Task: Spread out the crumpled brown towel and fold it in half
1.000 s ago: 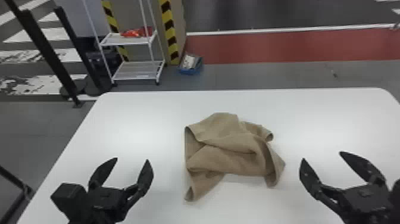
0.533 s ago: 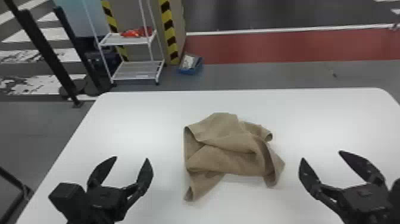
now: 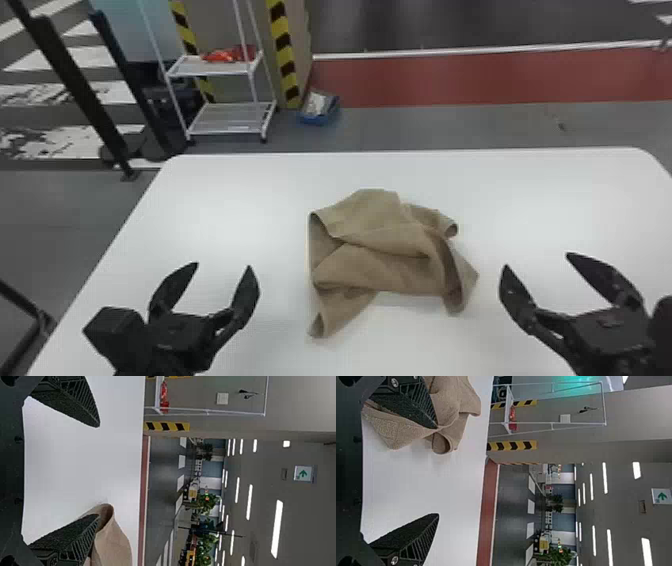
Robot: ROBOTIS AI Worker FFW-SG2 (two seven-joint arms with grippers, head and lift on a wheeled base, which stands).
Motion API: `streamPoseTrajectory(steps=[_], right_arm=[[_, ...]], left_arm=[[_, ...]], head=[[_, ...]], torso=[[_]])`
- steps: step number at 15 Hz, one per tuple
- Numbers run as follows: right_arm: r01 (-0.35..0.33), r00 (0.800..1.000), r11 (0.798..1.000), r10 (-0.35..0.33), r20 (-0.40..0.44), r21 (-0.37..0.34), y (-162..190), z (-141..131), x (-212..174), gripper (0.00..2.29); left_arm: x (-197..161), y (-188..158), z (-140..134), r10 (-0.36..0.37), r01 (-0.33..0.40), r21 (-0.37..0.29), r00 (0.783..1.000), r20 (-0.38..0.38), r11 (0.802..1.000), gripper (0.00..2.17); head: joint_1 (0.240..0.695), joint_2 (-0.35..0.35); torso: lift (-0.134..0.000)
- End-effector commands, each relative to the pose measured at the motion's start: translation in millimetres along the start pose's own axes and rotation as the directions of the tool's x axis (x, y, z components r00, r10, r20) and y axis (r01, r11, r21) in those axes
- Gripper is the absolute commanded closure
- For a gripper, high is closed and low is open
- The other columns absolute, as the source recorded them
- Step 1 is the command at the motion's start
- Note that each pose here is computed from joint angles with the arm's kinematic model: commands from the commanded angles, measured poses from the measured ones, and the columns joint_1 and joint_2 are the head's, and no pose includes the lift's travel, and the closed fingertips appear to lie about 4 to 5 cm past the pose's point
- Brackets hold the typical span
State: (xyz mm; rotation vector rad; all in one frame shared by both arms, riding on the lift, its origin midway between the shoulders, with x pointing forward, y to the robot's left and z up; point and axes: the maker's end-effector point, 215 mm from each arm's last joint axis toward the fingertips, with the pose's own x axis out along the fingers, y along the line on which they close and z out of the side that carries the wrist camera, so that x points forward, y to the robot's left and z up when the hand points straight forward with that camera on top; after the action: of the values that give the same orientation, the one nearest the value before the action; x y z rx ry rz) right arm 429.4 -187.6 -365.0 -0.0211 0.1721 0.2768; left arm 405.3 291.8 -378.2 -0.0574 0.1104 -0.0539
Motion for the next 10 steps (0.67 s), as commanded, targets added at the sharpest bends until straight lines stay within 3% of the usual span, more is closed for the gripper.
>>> streamPoseTrajectory(steps=[1,4,10], right_arm=[[0.003,1.0,1.0,-0.003,-0.003,-0.001,-1.9,-0.5,2.8,0.09],[0.01,0.999,1.0,-0.01,-0.05,-0.016,-9.7,-9.2,21.6,0.13],[-0.048,0.993,0.998,0.044,-0.109,-0.035,12.5,-28.9,76.9,0.2]], left_arm=[[0.2,-2.0,-1.1,-0.002,0.002,-0.004,1.0,-0.001,1.0,0.07],[0.9,-4.3,-2.4,-0.005,0.005,-0.007,1.0,-0.003,1.0,0.07],[1.1,-4.6,-5.9,-0.006,0.006,-0.009,1.0,-0.009,1.0,0.07]], head=[[0.695,0.141],[0.695,0.135],[0.695,0.144]], torso=[[-0.124],[-0.124],[-0.124]])
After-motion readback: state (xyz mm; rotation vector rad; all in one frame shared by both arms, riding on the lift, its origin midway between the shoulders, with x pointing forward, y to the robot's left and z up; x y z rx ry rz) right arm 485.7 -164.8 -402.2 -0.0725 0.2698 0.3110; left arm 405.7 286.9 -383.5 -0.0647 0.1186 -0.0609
